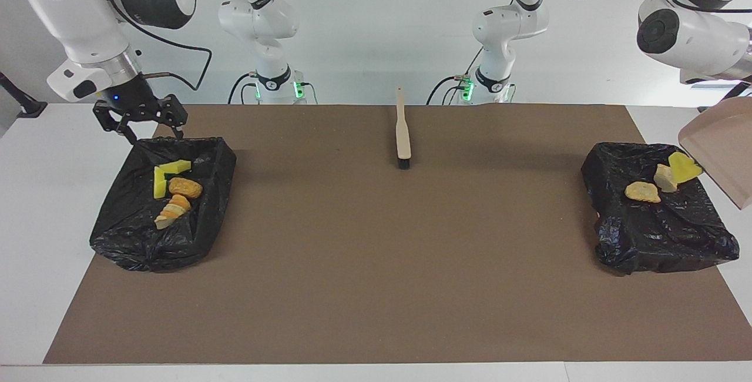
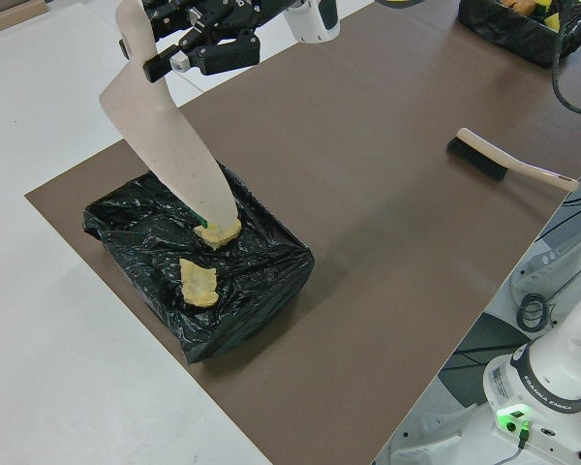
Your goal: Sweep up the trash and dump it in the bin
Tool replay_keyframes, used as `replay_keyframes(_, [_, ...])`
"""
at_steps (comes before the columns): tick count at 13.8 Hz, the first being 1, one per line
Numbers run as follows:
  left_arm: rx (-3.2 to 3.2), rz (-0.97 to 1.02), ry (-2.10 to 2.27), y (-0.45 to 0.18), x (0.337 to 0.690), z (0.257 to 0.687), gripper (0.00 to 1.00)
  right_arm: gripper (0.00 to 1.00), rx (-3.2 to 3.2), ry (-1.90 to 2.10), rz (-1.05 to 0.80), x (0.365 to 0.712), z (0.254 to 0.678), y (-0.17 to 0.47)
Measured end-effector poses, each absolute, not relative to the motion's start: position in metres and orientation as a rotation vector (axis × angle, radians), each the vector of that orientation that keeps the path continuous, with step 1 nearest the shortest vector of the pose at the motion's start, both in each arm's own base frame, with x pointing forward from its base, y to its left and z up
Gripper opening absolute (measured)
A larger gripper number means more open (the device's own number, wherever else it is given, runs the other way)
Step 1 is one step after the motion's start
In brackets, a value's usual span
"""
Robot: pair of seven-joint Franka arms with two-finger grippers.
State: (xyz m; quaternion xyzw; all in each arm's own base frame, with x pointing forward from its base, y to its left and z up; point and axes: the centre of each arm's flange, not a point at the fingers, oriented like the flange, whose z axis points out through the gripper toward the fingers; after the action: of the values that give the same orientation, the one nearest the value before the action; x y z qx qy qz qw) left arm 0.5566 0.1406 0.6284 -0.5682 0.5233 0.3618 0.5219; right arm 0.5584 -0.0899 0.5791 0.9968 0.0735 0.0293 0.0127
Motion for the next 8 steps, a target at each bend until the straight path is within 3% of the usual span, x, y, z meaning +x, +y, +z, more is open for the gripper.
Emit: replay_keyframes(8, [-1.311, 0.874, 1.237, 0.133, 0.558, 0.633, 0.32, 1.00, 3.120, -0.101, -0.005, 0.556, 0.600, 0.003])
